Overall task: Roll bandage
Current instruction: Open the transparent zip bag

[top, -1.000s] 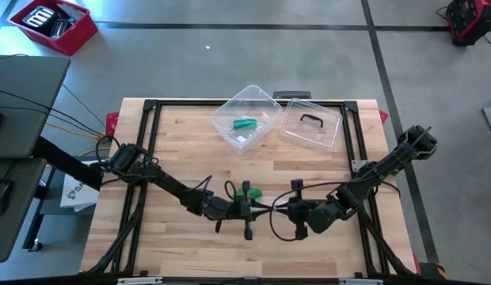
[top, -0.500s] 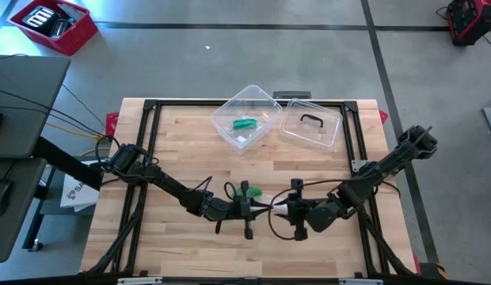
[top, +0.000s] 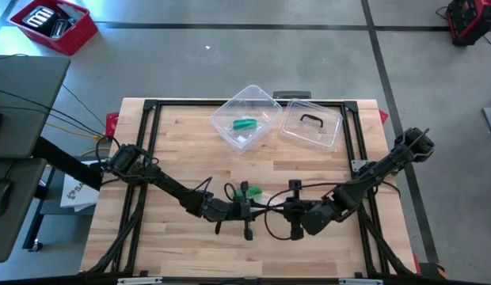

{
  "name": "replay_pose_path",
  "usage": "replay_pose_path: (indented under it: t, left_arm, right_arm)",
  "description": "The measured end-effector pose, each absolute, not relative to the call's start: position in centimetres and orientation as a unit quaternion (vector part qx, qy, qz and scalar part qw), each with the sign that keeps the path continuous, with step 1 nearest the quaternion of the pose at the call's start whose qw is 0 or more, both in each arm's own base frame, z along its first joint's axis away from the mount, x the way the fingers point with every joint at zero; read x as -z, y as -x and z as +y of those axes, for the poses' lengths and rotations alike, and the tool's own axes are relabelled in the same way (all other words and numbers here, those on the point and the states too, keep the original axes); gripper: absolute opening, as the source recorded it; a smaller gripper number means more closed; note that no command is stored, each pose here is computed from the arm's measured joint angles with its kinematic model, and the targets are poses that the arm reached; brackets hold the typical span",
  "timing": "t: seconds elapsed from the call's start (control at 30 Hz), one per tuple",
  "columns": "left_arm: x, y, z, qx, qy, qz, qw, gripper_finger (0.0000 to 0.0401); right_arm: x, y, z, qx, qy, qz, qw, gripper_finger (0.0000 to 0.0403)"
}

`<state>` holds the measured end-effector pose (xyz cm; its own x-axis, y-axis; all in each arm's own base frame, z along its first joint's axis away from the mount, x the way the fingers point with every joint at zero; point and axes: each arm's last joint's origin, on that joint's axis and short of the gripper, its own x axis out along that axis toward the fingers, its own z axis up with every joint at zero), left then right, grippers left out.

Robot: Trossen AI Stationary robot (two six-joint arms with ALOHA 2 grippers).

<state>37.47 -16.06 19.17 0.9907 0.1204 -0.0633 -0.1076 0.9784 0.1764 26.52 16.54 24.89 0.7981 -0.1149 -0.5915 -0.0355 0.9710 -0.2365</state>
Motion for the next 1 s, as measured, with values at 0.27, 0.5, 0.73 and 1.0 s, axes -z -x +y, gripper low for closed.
replay_pose_path:
  t: [0.27, 0.5, 0.73, 1.0]
  left_arm:
    - [-20.6, -36.3, -17.6, -0.068, -0.123, 0.021, 0.990, 0.0000]
    - [-22.0, -35.2, -18.5, -0.080, -0.144, 0.012, 0.986, 0.0000]
    - [-23.0, -34.4, -19.2, -0.084, -0.156, 0.012, 0.984, 0.0000]
    - [-23.3, -33.7, -19.8, -0.090, -0.160, 0.017, 0.983, 0.0000]
  right_arm:
    - [-24.7, -26.3, 16.5, 0.024, 0.097, 0.334, 0.937, 0.0016]
    - [-24.6, -26.1, 16.6, 0.020, 0.092, 0.340, 0.936, 0.0016]
    - [-24.3, -25.5, 17.0, 0.016, 0.093, 0.356, 0.930, 0.0016]
    - [-24.1, -24.8, 17.5, 0.010, 0.096, 0.367, 0.925, 0.0016]
